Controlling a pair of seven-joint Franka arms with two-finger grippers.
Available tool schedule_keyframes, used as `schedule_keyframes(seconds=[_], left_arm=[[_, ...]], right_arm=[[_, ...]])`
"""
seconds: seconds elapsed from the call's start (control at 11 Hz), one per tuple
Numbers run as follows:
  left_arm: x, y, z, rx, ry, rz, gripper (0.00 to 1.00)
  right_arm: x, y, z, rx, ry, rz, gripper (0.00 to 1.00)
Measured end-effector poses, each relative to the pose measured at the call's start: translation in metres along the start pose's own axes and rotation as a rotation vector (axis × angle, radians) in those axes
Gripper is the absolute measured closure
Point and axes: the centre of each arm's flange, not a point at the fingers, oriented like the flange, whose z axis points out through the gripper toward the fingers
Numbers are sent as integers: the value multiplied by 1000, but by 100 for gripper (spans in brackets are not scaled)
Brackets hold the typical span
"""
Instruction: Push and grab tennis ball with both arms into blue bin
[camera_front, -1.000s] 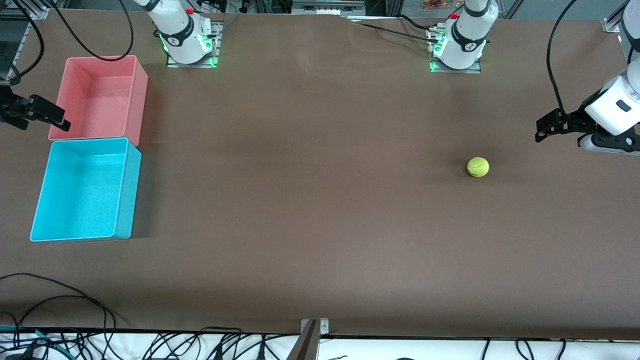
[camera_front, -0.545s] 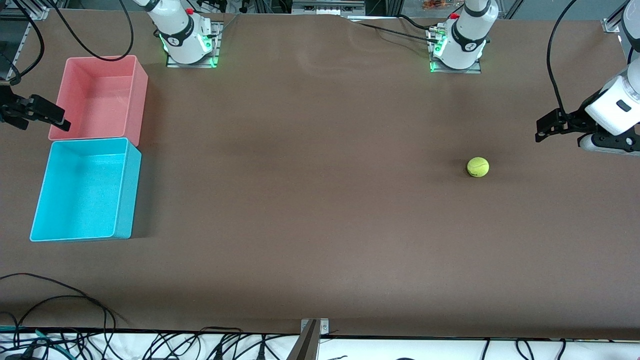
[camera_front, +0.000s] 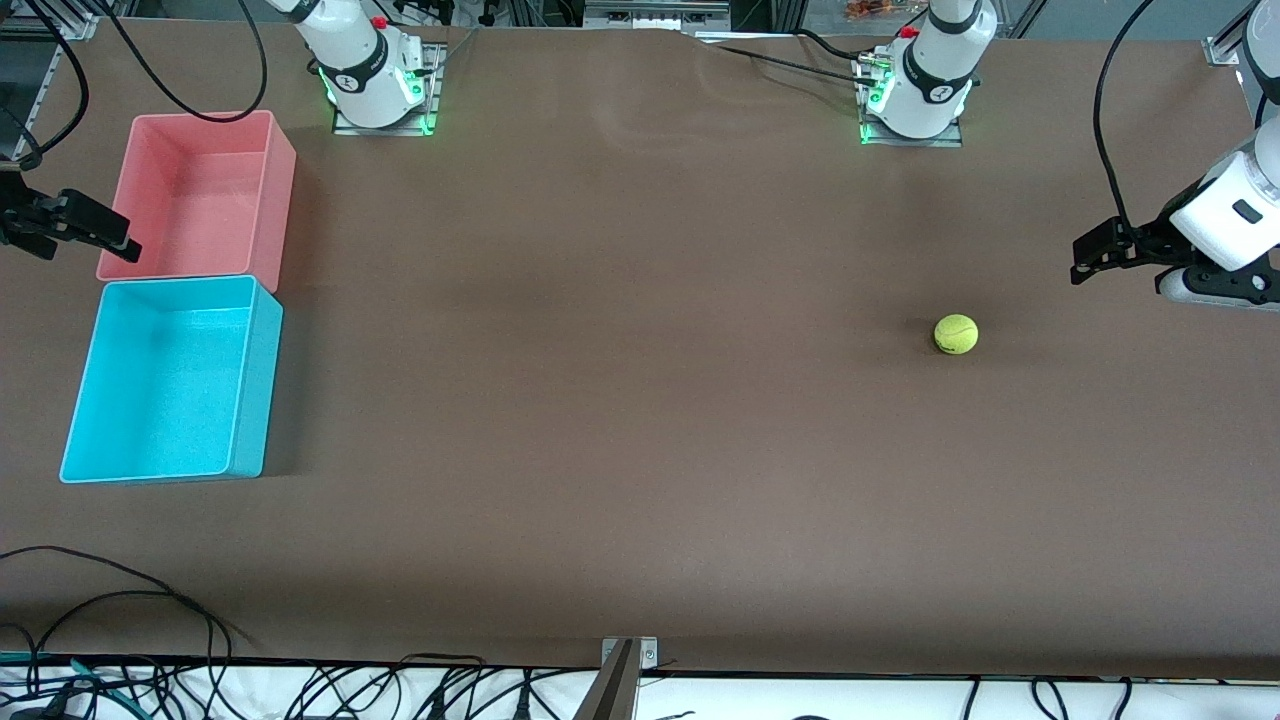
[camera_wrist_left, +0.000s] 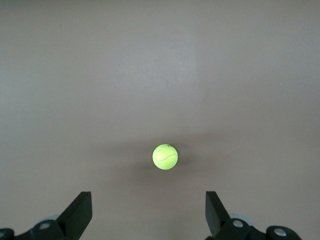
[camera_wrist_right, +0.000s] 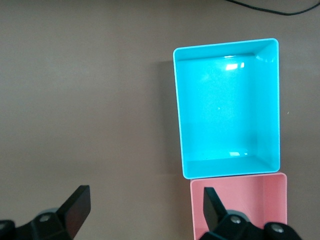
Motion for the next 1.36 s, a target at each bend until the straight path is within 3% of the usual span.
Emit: schedule_keyframes(seconds=[0.36,0.55,1.0,1.18,1.36], left_arm=[[-5,2,4,-13,-45,0,4],[-7,2,6,-16,-66,1,30],[-14,-44,24,-53,-110,404,94],[-13,-66,40,-32,-154,548,99],[-7,-70,47,2,-146,746,99]], right_arm=[[0,0,0,0,0,0,0],[0,0,0,0,0,0,0],[0,0,0,0,-1,1,0],[0,0,0,0,0,1,0],[0,0,0,0,0,1,0]])
